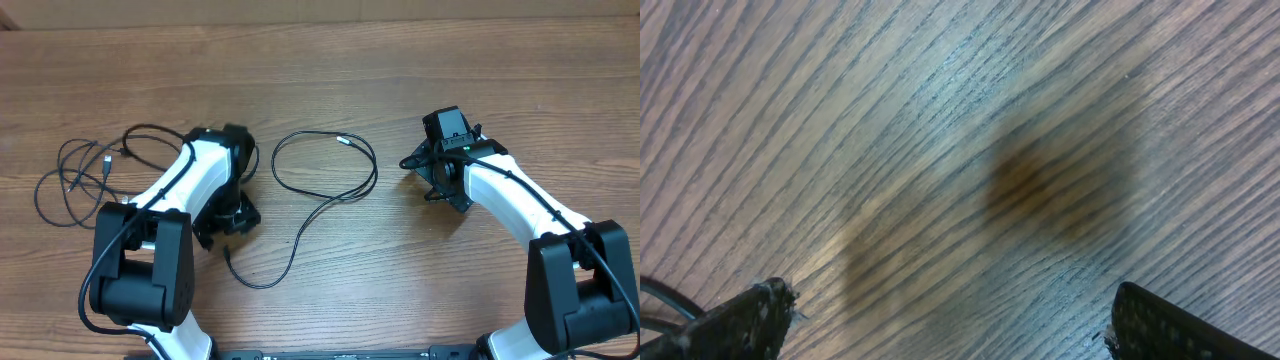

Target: Untangle cables

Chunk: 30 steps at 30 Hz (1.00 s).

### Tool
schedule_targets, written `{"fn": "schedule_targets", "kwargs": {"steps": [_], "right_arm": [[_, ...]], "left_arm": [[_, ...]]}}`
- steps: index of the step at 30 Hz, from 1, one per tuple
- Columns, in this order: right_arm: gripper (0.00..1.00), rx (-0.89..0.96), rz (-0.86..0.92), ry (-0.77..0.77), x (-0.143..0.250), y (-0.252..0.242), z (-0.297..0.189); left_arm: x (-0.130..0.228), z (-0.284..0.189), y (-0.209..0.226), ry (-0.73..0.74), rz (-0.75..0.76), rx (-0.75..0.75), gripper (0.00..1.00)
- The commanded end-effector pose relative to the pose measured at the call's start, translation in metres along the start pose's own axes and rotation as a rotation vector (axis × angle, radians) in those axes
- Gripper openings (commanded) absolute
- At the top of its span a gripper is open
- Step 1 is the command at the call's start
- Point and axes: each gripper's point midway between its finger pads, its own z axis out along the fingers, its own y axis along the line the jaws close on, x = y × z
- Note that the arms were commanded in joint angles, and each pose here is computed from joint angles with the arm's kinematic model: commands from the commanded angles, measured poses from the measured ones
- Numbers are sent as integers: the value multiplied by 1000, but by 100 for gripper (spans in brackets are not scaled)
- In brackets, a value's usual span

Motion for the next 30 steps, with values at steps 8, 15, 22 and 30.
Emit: {"fn": "schedule_targets", "kwargs": {"steps": [8,15,22,30], "right_arm": [[100,12,-2,-14,-2,-3,1],[100,12,-2,-15,-2,-3,1],[100,12,-2,-14,-2,-3,1],[100,12,-2,-14,-2,-3,1]], "left_arm": [[20,37,3,78,-71,40,64],[25,70,10,114,-160,87,10],[16,87,20,125,-228,140,4],[-46,60,7,16,-118,348,4]]}}
